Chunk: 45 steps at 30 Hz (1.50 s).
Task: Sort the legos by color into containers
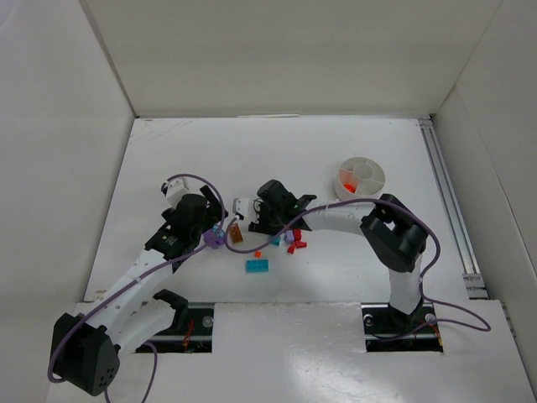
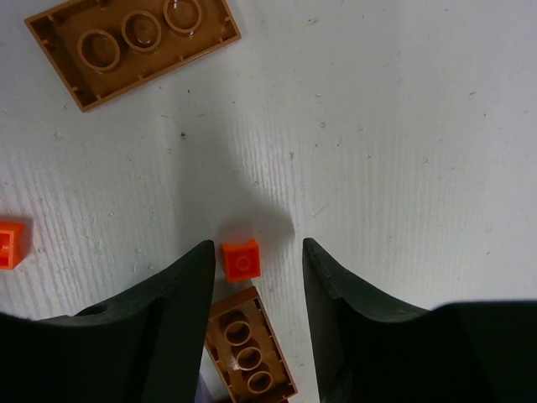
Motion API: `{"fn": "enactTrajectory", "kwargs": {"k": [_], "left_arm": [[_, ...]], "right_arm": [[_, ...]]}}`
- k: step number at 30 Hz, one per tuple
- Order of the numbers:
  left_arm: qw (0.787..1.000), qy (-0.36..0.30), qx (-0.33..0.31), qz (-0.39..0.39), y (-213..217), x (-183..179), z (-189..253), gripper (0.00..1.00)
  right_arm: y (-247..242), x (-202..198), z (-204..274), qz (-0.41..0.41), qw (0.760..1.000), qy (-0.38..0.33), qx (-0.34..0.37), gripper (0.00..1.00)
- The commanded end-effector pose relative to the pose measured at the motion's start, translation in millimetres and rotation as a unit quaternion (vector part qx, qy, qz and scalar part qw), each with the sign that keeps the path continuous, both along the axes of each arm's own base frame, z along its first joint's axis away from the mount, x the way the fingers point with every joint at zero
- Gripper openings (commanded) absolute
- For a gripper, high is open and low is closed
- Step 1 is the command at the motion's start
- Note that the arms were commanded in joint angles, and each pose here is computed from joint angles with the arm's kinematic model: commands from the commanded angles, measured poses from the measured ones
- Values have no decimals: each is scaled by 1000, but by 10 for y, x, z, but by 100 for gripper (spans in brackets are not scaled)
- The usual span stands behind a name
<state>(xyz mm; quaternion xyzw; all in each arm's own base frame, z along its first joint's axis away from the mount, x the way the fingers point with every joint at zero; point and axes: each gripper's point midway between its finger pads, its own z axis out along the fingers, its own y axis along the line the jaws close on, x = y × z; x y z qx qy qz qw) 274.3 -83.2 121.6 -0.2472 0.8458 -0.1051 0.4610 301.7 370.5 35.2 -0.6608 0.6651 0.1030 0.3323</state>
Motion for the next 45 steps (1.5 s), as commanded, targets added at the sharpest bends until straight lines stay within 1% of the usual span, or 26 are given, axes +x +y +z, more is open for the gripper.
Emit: {"fn": "enactTrajectory", "kwargs": {"k": [1,2,6,8,10,14,15,17,18,20,22,25,30,32,34,35,38,39,40,41,43,44,45], "left_arm": [[1000,-10,-5,6,13,21,38,100],[1000,-10,-5,6,13,21,38,100],[1000,-10,-5,6,13,21,38,100],[1000,-10,-5,6,13,21,38,100],[1000,-10,-5,6,13,21,38,100],[1000,-9,-8,3,-3,17,35,100],[1000,-9,-8,3,-3,17,35,100],[1000,-13,-10,3,-3,16,60,100],[1000,-13,-10,3,-3,16,60,100],[1000,-16,-14,-1,-18,11,82,100],[1000,-16,-14,-1,-18,11,82,100],[1000,-19,-15,-7,-37,21,118,100],[1000,-16,-16,-18,-68,11,112,100],[999,-15,-20,-23,-89,5,110,100],[999,-22,-27,-39,-153,24,149,100],[998,-16,-19,-51,-161,0,102,100],[995,-16,-28,-90,-308,22,96,100],[995,-11,-26,-100,-330,13,68,100],[994,-17,-26,-110,-358,25,93,100],[993,-9,-25,-113,-374,21,50,100],[992,-10,-20,-124,-402,43,60,100],[991,-2,-22,-130,-427,34,21,100],[989,0,-21,-143,-465,37,6,100]], "right_arm": [[115,31,46,8,1000,-11,9,50],[115,31,46,8,1000,-11,9,48],[63,10,21,1,1000,-9,4,48],[63,10,21,1,1000,-9,4,52],[29,4,-13,-2,1000,-9,-1,53],[1,2,-3,-5,1000,-11,-4,46],[7,4,44,-8,1000,-12,2,41],[-31,-26,-1,-8,1000,-6,-5,36],[-39,-5,47,-12,1000,-13,-4,29],[-32,0,104,-12,1000,-17,1,27],[-16,13,257,-12,999,-27,14,24],[15,0,391,-3,999,-34,28,22],[108,54,875,4,995,-69,74,21],[88,74,990,3,994,-74,85,21],[-4,163,1192,-10,991,-89,100,21],[-61,172,1210,-11,991,-86,105,21],[-437,350,1428,-45,986,-99,124,20],[-642,473,1483,-70,984,-107,126,20],[-815,482,1600,-87,980,-121,131,20],[-957,532,1663,-105,977,-131,131,20],[-1381,647,1661,-156,971,-138,114,21],[-1533,672,1805,-176,965,-154,117,21],[-1729,709,1779,-211,959,-159,101,21]]}}
